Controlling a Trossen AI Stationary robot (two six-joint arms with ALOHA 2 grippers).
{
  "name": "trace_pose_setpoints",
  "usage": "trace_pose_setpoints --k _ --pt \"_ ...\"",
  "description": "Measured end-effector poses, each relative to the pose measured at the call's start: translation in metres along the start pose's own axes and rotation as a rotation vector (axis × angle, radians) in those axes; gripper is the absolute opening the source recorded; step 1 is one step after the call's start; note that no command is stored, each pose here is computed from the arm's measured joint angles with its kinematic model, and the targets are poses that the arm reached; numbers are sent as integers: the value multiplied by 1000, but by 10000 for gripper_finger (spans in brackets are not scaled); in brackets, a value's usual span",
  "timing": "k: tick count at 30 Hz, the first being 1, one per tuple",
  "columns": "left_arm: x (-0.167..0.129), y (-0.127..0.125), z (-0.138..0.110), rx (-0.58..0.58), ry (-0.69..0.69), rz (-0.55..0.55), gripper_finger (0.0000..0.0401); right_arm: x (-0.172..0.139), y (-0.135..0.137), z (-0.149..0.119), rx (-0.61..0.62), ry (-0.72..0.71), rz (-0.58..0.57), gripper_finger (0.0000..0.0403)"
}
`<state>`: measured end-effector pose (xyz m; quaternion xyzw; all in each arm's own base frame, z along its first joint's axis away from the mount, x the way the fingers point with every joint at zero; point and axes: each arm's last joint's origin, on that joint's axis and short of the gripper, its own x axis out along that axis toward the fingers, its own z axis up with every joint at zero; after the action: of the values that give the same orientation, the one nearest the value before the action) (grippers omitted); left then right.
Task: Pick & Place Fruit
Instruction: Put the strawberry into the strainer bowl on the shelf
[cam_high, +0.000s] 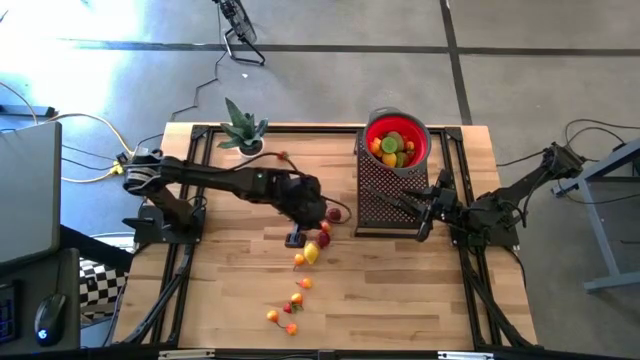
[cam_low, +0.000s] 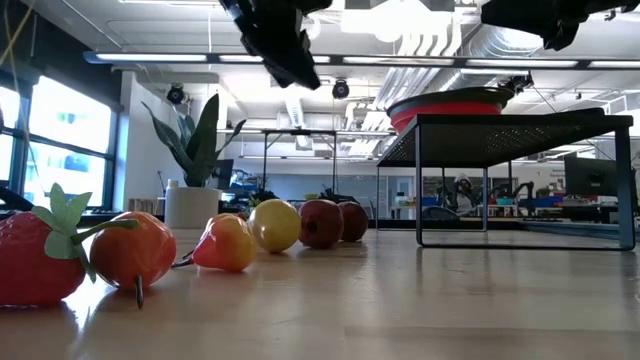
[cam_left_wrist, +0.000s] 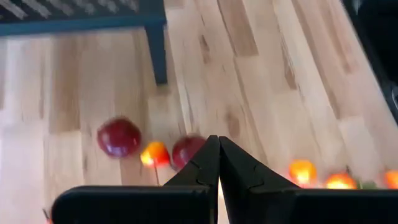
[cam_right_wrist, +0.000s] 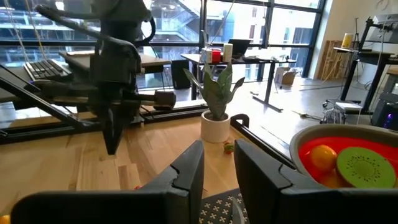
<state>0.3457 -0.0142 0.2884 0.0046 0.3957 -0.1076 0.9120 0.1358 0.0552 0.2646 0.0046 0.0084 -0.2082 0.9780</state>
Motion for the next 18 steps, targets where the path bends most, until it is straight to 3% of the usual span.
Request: trace_pose_setpoints --k 10,18 --pt "-13 -12 -51 -127 -35 10 1 0 0 2 18 -14 -2 81" --pt "-20 -49 -64 -133 -34 2 1 0 0 3 36 -23 2 81"
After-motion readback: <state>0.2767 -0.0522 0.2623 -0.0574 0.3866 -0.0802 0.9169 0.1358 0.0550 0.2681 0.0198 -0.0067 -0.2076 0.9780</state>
